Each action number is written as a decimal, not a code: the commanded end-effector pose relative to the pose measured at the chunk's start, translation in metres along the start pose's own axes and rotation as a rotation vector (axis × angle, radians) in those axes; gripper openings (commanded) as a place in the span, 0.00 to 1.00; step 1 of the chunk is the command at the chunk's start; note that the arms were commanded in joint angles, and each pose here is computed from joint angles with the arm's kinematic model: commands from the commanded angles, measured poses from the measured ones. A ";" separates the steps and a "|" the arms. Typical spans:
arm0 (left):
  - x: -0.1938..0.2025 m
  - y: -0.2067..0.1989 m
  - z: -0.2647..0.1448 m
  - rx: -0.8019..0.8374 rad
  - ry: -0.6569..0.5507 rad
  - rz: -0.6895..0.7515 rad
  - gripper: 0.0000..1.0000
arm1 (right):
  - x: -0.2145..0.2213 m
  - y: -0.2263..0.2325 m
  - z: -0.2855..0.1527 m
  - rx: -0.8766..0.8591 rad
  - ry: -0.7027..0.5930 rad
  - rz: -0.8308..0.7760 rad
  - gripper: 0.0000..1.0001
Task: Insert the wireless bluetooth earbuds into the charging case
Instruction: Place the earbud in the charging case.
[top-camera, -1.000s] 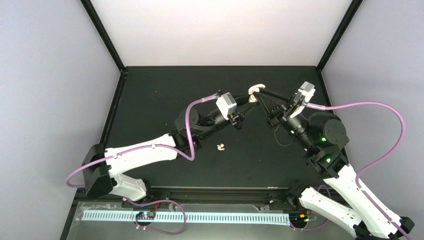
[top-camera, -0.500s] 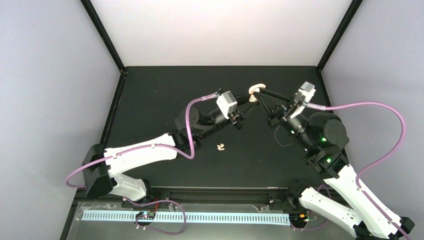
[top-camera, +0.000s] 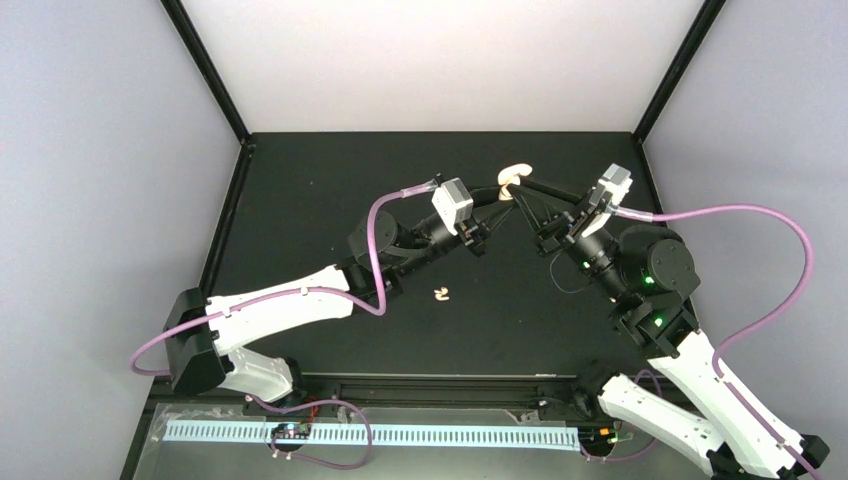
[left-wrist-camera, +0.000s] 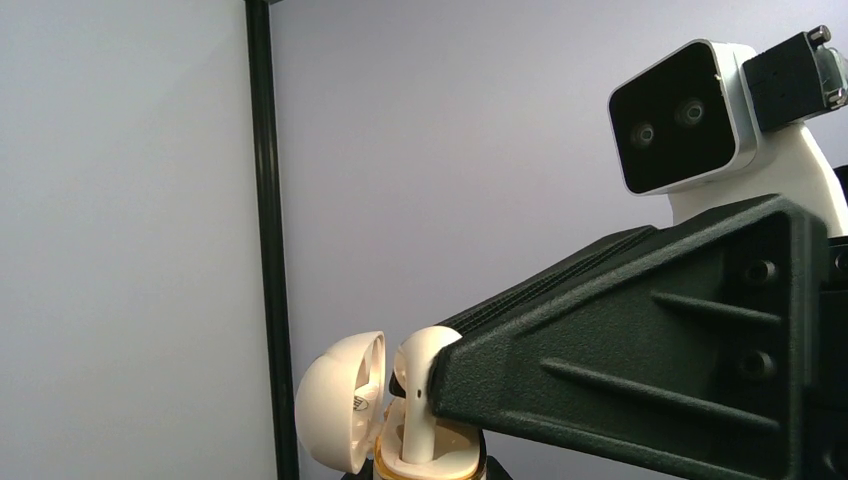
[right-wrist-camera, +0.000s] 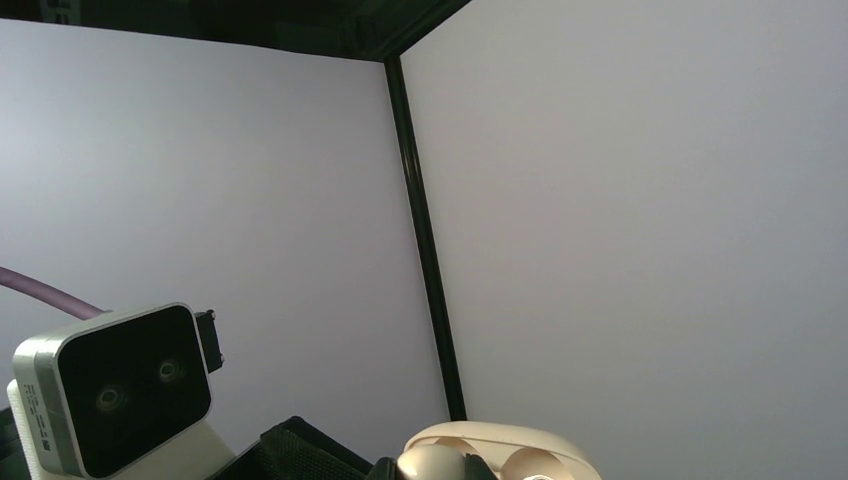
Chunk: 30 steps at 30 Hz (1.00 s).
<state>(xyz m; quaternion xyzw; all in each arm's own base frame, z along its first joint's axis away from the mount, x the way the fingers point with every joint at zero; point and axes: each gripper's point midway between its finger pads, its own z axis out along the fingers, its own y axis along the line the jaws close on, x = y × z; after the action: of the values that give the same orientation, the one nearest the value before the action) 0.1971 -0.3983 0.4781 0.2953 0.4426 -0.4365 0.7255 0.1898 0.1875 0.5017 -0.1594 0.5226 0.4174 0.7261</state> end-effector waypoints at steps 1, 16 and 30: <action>-0.040 0.000 0.001 -0.003 -0.096 -0.014 0.02 | 0.008 0.000 -0.001 -0.006 0.025 -0.009 0.18; -0.035 0.000 0.001 -0.001 -0.086 -0.023 0.02 | -0.001 -0.002 -0.003 0.020 0.009 0.000 0.29; -0.035 0.002 0.001 -0.009 -0.089 -0.044 0.02 | -0.008 -0.002 -0.005 0.027 -0.001 0.010 0.36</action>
<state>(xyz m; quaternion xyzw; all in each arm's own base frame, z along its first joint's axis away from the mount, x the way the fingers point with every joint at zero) 0.2006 -0.3976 0.4763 0.2835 0.4546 -0.4417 0.7196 0.1870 0.1875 0.4996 -0.1629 0.5285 0.4207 0.7192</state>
